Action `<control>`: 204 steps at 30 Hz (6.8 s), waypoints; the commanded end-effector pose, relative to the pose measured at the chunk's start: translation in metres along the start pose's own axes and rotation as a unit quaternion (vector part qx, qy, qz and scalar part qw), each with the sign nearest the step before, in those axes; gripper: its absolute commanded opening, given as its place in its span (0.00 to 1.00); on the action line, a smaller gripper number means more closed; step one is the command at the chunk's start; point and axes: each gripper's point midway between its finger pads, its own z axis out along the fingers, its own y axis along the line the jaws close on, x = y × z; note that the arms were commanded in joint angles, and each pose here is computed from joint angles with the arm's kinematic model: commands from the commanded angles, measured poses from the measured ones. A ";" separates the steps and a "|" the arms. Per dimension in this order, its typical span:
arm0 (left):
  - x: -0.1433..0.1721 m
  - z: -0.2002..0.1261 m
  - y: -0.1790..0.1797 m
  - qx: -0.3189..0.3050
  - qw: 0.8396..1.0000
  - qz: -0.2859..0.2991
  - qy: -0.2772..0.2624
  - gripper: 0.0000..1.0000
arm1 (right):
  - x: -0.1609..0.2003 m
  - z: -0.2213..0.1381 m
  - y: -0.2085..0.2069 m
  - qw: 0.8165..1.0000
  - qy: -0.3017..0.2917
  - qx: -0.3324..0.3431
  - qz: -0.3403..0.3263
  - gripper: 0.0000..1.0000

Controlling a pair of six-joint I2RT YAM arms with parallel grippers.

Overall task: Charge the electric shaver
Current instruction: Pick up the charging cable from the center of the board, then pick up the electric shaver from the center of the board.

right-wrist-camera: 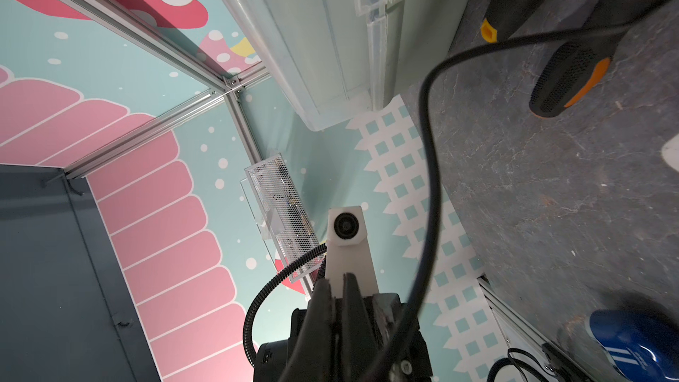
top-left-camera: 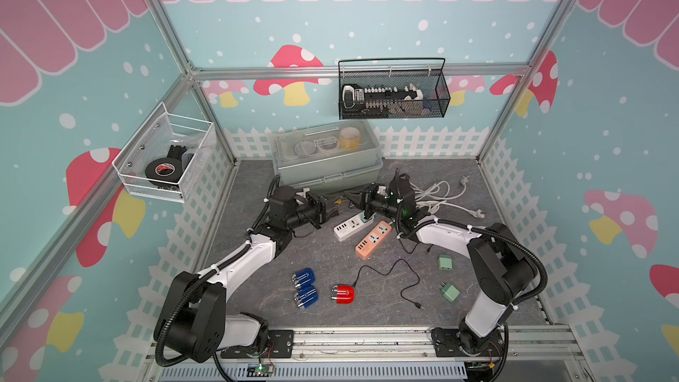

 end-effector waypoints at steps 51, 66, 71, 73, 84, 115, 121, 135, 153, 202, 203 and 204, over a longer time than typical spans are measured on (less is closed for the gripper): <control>0.022 0.006 -0.004 -0.041 0.987 -0.015 0.157 0.00 | 0.042 -0.035 0.003 0.986 0.163 0.029 -0.034 0.47; 0.024 0.004 0.002 -0.047 0.986 -0.013 0.162 0.00 | 0.035 -0.039 0.006 0.985 0.172 0.020 -0.020 0.35; 0.022 0.006 0.001 -0.047 0.986 -0.011 0.161 0.00 | 0.039 -0.041 -0.006 0.981 0.190 0.039 -0.006 0.32; 0.022 0.007 0.001 -0.046 0.986 -0.011 0.161 0.00 | 0.037 -0.040 -0.012 0.981 0.188 0.045 -0.002 0.29; 0.023 0.010 -0.001 -0.043 0.985 -0.010 0.165 0.00 | 0.029 -0.030 -0.017 0.983 0.179 0.049 0.008 0.21; 0.018 0.017 -0.002 -0.042 0.989 -0.009 0.144 0.15 | 0.029 -0.029 -0.018 0.986 0.164 0.026 0.026 0.00; 0.011 0.011 -0.005 -0.043 0.994 -0.010 0.098 0.36 | 0.021 -0.033 -0.021 0.992 0.129 0.014 0.014 0.00; -0.006 -0.083 0.086 -0.171 0.973 -0.099 -0.123 0.41 | -0.006 -0.036 -0.009 0.984 0.031 -0.023 -0.173 0.00; 0.010 -0.158 0.199 -0.257 0.857 -0.316 -0.315 0.54 | -0.007 -0.056 -0.007 0.955 -0.017 -0.005 -0.295 0.00; -0.027 -0.120 0.229 -0.358 0.828 -0.286 -0.325 0.69 | -0.013 -0.059 -0.026 0.964 -0.017 0.020 -0.265 0.00; -0.027 -0.119 0.230 -0.362 0.828 -0.282 -0.322 0.69 | -0.013 -0.059 -0.027 0.964 -0.017 0.022 -0.264 0.00; -0.028 -0.117 0.229 -0.366 0.830 -0.277 -0.318 0.69 | -0.013 -0.059 -0.028 0.964 -0.016 0.023 -0.263 0.00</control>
